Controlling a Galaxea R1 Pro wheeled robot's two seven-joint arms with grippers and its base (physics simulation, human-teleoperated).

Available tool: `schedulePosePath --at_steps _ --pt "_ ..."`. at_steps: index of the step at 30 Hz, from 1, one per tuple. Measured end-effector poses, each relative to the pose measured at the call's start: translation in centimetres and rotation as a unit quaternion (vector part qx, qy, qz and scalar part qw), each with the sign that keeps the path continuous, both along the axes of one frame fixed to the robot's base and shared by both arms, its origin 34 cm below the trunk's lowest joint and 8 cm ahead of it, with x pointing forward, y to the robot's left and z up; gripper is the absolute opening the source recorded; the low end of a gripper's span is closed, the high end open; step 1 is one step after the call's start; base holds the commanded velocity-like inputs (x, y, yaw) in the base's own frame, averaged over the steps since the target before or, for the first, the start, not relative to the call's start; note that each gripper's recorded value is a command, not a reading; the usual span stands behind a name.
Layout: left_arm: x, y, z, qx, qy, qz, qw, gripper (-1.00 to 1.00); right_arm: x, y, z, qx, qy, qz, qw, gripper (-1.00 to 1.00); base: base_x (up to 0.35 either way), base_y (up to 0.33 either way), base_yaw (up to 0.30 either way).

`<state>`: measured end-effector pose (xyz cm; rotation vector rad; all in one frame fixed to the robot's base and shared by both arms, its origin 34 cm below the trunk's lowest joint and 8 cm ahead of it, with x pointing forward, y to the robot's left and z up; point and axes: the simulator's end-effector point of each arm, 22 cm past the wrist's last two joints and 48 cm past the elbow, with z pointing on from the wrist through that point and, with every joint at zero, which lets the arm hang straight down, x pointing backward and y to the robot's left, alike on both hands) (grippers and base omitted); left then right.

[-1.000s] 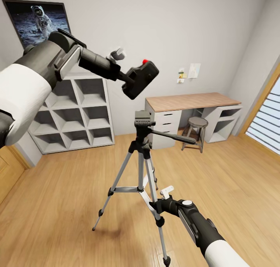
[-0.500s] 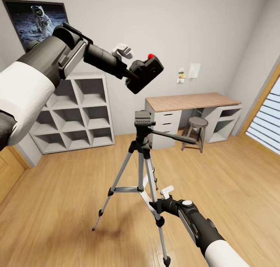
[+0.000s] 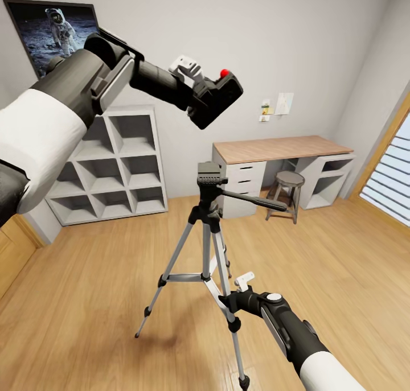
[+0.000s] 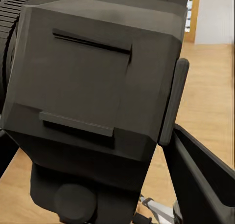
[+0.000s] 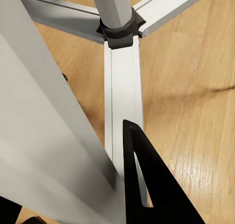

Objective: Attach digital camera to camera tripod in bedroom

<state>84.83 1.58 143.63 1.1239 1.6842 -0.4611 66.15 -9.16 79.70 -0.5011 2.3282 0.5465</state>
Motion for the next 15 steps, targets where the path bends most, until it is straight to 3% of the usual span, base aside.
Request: schedulePosePath --at_steps 3,5,9,12,15 --pt "-1.2 -0.9 -0.6 0.002 0.018 -0.025 0.9995 -1.00 0.0 0.0 0.0 0.000 0.000 0.000 1.0000 -1.00 0.000 0.000 0.000" --pt "-3.0 -1.7 -1.7 0.015 0.046 -0.064 0.9968 -1.00 0.0 0.0 0.0 0.000 0.000 0.000 1.0000 -1.00 0.000 0.000 0.000" --pt "-4.6 -1.0 -4.1 0.065 0.074 -0.095 0.9907 -1.00 0.0 0.0 0.0 0.000 0.000 0.000 1.0000 -1.00 0.000 0.000 0.000" --pt "-5.7 0.3 -6.2 0.119 0.097 -0.110 0.9821 -1.00 0.0 0.0 0.0 0.001 0.000 -0.001 1.0000 -1.00 0.000 0.000 0.000" --pt "-6.2 1.2 -6.8 0.144 0.108 -0.115 0.9769 -1.00 0.1 0.0 0.1 0.003 0.000 -0.006 1.0000 -1.00 0.000 0.000 0.000"
